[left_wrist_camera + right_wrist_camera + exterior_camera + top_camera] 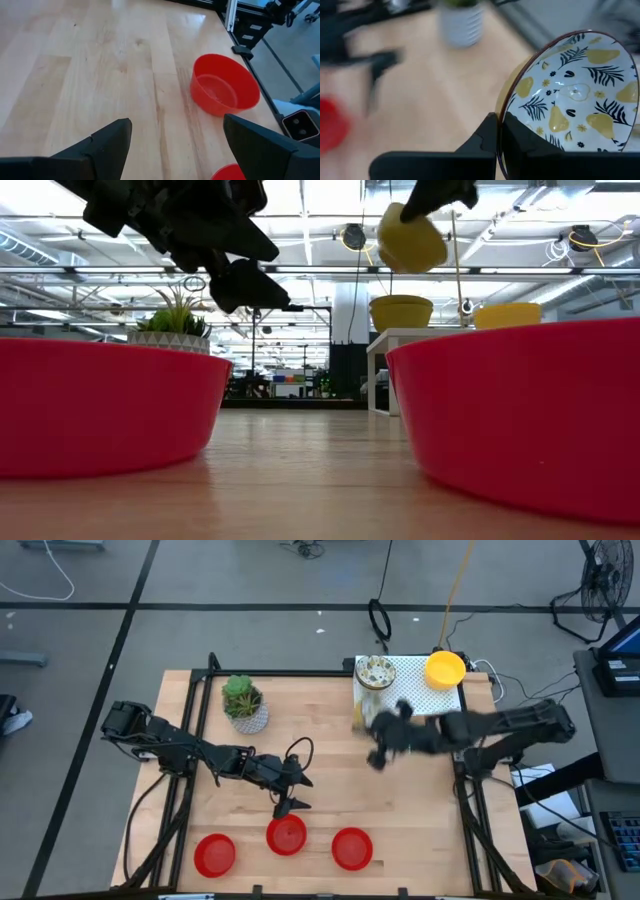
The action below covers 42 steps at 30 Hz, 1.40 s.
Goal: Pick & Place Mini bowls
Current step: Stack the white patterned bowl on the white patterned bowls on the shelf
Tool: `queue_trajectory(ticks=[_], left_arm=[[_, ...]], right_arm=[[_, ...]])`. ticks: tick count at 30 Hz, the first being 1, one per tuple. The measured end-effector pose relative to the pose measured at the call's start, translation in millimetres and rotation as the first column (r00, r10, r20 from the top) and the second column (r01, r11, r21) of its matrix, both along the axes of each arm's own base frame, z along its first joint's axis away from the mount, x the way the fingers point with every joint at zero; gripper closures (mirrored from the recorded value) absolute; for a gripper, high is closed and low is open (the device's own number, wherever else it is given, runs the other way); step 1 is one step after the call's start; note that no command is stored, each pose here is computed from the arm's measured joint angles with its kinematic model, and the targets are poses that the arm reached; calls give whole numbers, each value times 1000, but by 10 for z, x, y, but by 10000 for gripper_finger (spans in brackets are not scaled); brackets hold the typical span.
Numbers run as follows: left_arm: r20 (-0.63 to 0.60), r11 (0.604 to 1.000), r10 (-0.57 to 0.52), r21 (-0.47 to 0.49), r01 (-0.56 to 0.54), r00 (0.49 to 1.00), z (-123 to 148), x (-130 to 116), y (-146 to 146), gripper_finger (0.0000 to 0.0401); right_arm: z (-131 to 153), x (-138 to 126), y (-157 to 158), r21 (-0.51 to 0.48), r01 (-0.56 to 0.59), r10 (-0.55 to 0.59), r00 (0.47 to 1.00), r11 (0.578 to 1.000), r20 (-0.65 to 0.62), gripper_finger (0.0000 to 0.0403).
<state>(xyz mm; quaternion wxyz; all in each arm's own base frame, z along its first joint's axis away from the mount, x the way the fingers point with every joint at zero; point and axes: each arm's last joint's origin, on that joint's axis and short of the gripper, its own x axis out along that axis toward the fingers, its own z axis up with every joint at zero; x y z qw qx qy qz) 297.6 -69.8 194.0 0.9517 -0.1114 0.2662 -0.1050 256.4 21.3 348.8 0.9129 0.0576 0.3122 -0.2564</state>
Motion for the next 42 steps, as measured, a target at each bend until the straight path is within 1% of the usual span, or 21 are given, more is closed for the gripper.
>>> queue_trajectory(ticks=[2, 4, 6, 10, 12, 14, 18, 23, 28, 32, 38, 42], left_arm=[[8, 1000, -9, 16, 9, 1000, 3, 1, 0, 82], [25, 999, -11, 38, 11, 1000, 12, 7, 2, 82], [48, 998, -3, 64, 0, 999, 25, 16, 8, 82], [62, 995, 25, 99, -31, 998, 30, 26, 41, 82], [62, 994, 36, 99, -42, 997, 30, 33, 74, 82], [62, 994, 49, 99, -55, 997, 30, 42, 115, 82], [60, 992, 78, 99, -84, 995, 29, 56, 202, 82], [55, 989, 109, 97, -114, 992, 25, 68, 292, 82], [32, 987, 129, 96, -132, 991, 6, 64, 344, 82], [27, 986, 133, 97, -135, 991, 1, 63, 358, 82], [26, 986, 133, 96, -135, 991, 0, 63, 358, 82], [24, 986, 133, 94, -135, 991, 0, 62, 358, 82]], right_arm=[[60, 2, -263, -35, 66, -65, 998, 997, 25, 403], [74, 4, -509, -71, 129, -128, 992, 989, 22, 403], [58, 14, -756, -79, 173, -173, 985, 982, 12, 403], [-19, 25, -1128, -7, 199, -199, 980, 980, -4, 403], [-62, 44, -1254, -11, 213, -214, 977, 977, -16, 403], [-102, 69, -1338, -21, 204, -205, 978, 979, -34, 403], [-166, 126, -1419, -33, 158, -160, 985, 987, -62, 403], [-171, 111, -1457, -84, 136, -144, 985, 987, -96, 402], [-183, 98, -1461, -85, 133, -143, 983, 987, -117, 401], [-219, 71, -1443, -75, 120, -131, 977, 990, -169, 401], [-210, 76, -1447, -79, 123, -134, 978, 989, -157, 399], [-208, 78, -1448, -84, 119, -131, 979, 989, -158, 380]])
